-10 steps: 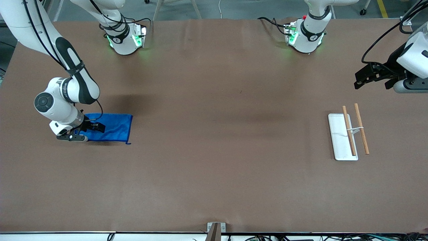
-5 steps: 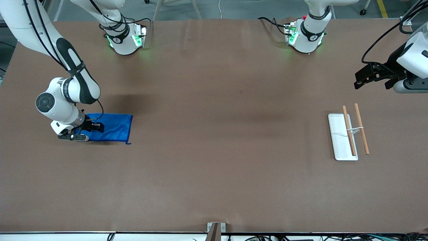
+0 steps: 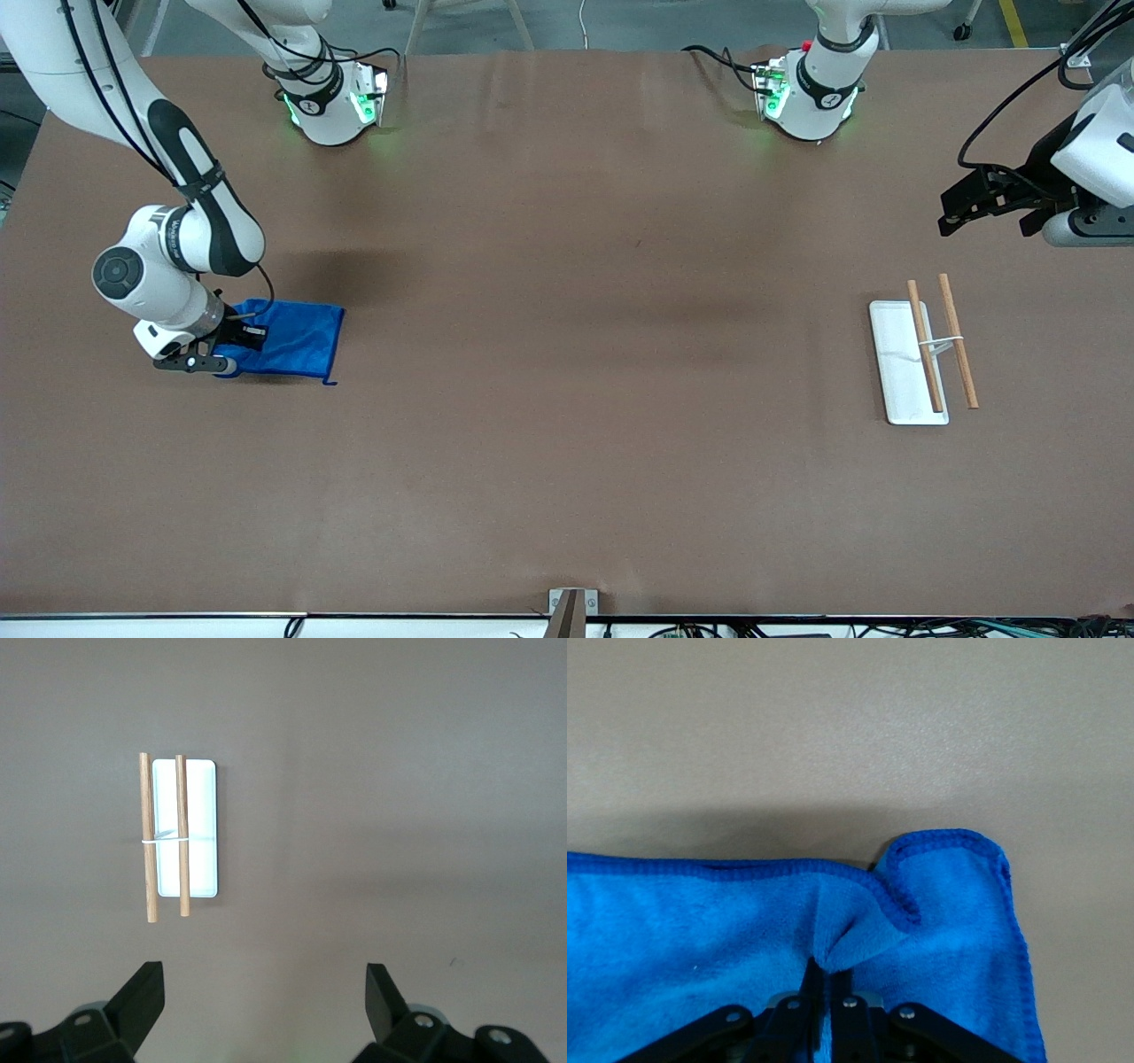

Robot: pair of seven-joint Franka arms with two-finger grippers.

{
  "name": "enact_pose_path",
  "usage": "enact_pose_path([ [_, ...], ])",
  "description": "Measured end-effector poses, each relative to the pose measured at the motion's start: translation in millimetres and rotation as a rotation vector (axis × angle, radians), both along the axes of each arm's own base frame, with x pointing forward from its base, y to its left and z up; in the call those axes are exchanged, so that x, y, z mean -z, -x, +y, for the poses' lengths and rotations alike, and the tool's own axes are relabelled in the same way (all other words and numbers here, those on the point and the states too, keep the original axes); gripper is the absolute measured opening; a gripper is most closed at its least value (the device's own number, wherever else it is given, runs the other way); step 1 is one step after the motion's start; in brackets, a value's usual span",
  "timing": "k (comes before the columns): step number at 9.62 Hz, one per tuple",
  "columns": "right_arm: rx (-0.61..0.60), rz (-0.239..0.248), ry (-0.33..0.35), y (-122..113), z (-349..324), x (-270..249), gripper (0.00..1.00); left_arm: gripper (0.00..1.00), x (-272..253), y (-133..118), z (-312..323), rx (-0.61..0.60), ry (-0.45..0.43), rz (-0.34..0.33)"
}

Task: Right arm passes towel to left arm to hang
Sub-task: 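Lift the towel with the right gripper while the left gripper approaches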

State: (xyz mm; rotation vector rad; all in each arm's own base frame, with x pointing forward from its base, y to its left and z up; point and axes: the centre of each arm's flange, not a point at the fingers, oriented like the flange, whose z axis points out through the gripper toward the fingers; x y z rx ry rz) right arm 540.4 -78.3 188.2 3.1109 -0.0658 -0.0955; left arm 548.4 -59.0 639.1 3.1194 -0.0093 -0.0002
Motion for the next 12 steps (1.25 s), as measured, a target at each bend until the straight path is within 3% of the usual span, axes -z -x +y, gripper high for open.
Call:
enact_pose_path([
  [2,0.044,0.077,-0.029,-30,33,-65,0.07,1.00,0,0,0,0.000,0.000,0.000],
  [4,0.047,0.103,-0.119,-61,97,-154,0.07,1.00,0,0,0,0.000,-0.001,0.000],
  [6,0.051,0.079,-0.219,-73,169,-203,0.07,1.00,0,0,0,0.001,-0.001,0.000],
  [8,0.042,0.045,-0.330,-68,260,-232,0.07,1.00,2,-1,-2,0.004,-0.001,0.002],
  [12,0.075,-0.048,-0.681,-47,403,-240,0.07,1.00,3,-1,-5,0.010,0.005,0.007],
])
